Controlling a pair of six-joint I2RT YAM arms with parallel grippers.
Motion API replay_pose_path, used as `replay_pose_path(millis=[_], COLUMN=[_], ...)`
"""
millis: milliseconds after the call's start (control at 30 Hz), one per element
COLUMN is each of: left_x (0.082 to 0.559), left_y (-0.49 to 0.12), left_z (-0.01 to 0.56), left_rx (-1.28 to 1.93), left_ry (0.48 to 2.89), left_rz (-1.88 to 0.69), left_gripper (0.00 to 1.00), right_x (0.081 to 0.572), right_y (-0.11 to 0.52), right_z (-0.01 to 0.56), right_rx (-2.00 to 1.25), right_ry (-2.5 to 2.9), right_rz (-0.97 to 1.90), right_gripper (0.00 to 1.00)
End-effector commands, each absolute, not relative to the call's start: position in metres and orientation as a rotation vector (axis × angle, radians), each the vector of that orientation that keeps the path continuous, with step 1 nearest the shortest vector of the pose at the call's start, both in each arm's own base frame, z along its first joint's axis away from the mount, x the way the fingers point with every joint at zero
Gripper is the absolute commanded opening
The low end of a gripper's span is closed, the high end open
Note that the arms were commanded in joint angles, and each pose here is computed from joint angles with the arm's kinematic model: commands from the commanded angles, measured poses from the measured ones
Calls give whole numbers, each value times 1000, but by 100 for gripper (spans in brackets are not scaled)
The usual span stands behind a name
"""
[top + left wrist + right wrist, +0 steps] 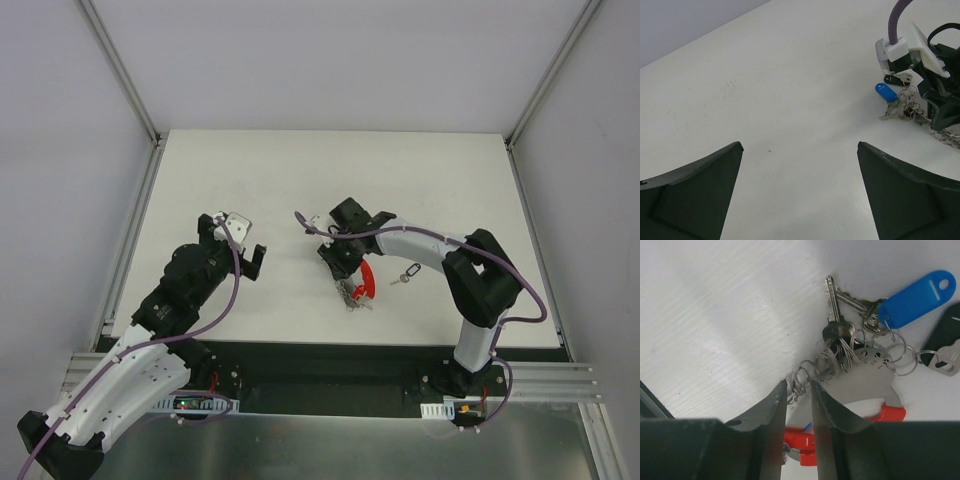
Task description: Put the keys on the keyring
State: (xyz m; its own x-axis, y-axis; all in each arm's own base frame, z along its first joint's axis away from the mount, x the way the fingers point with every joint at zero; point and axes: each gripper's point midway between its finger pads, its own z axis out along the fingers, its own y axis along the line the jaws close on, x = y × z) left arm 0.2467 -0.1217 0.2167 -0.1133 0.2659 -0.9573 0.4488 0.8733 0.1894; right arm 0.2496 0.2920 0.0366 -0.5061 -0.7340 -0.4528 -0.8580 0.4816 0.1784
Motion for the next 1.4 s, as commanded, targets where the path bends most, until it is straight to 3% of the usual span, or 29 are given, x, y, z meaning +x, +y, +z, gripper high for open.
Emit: replay_pose_path(millis=[0, 67, 267, 433, 1367], left_x=[249, 250, 249, 249, 247], left_y=[-121, -120, -122, -121, -120], left_z=[225, 225, 225, 223, 224], left_rx=[534, 532, 538, 539, 539], left_ry=[1696, 1697, 1698, 1706, 1709], left_rz=[-176, -173, -180, -173, -179], left_gripper=[99, 99, 99, 99, 99], right_x=[250, 258, 260, 258, 258], right_y=[295, 290, 284, 287, 303], right_z=[58, 72, 89, 83, 37], right_rx=[-1336, -1373, -1506, -1573, -1849], right_ry=[2395, 2358, 2362, 2343, 2274], right_rz=[493, 420, 363, 333, 19], right_gripper=[33, 38, 37, 31, 27])
